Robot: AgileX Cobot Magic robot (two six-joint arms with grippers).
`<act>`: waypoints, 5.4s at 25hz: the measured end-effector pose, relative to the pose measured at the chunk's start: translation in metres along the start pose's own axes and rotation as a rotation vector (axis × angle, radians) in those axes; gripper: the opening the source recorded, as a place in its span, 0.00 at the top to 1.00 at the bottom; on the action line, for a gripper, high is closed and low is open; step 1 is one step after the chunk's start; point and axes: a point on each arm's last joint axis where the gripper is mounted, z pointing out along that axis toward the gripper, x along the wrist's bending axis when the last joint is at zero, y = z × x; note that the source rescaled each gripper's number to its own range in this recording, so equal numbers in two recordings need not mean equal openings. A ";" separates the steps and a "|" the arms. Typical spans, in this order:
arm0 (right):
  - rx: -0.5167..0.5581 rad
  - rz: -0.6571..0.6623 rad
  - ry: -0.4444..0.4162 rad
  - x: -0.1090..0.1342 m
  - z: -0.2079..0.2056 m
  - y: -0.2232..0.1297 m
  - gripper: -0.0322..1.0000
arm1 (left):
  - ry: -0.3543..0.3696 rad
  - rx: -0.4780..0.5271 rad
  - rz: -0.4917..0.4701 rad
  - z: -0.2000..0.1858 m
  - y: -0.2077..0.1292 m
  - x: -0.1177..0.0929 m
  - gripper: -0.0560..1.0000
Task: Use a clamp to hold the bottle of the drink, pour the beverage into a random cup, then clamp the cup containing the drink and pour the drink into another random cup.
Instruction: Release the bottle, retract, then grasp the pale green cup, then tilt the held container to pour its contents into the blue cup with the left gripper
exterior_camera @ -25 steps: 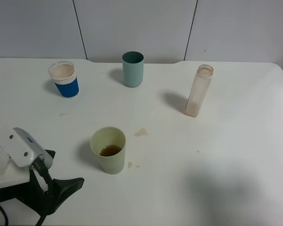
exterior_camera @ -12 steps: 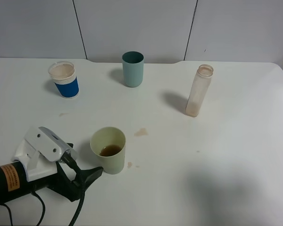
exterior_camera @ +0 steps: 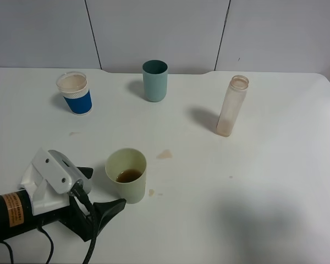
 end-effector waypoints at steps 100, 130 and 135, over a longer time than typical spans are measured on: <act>0.000 0.000 0.000 0.000 0.000 0.000 0.00 | -0.088 -0.029 0.039 0.069 0.001 -0.010 0.93; 0.000 0.000 0.000 0.000 0.000 0.000 0.00 | 0.295 -0.199 -0.088 0.010 0.066 0.089 0.93; 0.000 0.000 0.000 0.000 0.000 0.000 0.00 | 0.408 -0.219 -0.145 -0.005 0.065 0.118 0.93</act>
